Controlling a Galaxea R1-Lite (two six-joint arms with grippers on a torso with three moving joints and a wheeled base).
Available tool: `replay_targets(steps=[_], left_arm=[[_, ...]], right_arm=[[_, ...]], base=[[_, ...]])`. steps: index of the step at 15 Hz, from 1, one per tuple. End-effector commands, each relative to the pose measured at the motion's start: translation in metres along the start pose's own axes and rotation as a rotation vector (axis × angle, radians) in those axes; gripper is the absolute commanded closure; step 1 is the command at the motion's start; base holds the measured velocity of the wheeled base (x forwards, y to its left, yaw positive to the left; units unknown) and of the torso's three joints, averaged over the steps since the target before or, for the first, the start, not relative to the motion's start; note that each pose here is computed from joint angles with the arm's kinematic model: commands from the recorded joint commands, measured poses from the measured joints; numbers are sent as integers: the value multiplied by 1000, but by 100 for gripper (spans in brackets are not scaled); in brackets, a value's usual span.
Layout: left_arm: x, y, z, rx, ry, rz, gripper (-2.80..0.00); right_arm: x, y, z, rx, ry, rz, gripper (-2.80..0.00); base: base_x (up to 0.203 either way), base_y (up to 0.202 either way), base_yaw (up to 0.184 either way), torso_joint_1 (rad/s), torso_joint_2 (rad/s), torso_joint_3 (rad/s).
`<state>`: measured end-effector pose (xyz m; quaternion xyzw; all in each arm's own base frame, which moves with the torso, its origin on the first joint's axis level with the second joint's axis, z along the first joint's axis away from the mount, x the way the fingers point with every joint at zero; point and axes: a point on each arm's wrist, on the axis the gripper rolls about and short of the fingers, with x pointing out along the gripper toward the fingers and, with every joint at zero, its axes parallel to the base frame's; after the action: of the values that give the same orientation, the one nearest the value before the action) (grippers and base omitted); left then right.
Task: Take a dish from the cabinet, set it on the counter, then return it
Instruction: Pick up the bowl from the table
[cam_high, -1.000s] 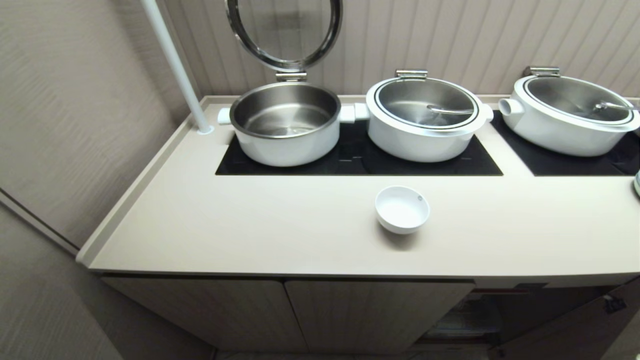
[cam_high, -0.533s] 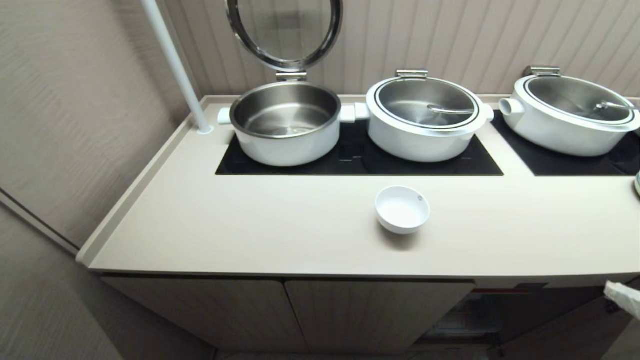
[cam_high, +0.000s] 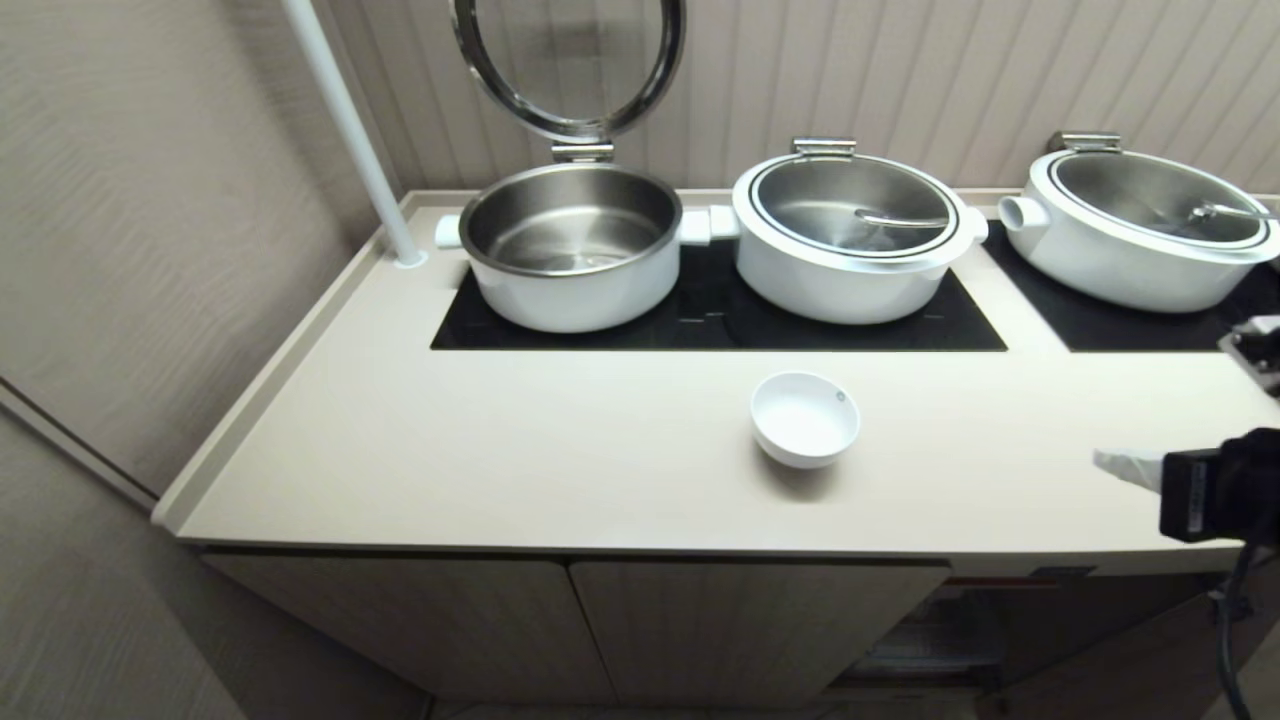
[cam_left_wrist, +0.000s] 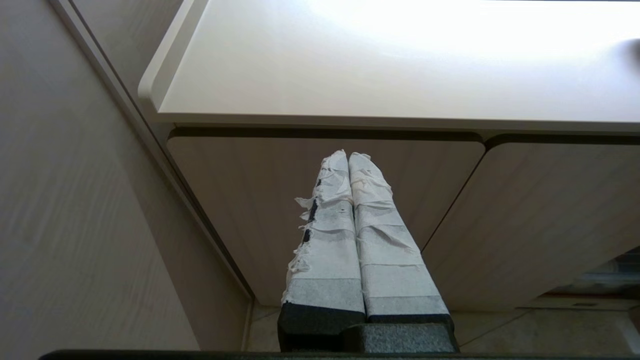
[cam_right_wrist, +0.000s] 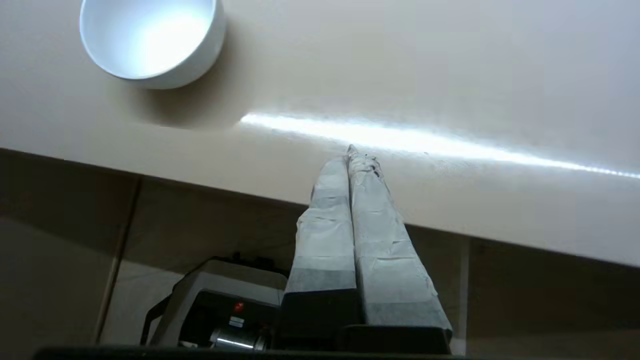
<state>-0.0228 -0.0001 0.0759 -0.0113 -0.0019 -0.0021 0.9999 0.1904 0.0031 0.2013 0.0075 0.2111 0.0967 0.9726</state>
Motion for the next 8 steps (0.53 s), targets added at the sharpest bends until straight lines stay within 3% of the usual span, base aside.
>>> replay_targets(steps=[1, 4, 8], left_arm=[[0, 0, 0, 0, -1, 0, 0], [0, 0, 0, 0, -1, -1, 0], [0, 0, 0, 0, -1, 0, 0]], right_arm=[[36, 6, 11, -15, 51, 61, 0], [66, 14, 37, -41, 25, 104, 0], [108, 13, 55, -36, 68, 115, 0]], base=[[0, 0, 0, 0, 0, 0], [0, 0, 0, 0, 0, 0], [0, 0, 0, 0, 0, 0]])
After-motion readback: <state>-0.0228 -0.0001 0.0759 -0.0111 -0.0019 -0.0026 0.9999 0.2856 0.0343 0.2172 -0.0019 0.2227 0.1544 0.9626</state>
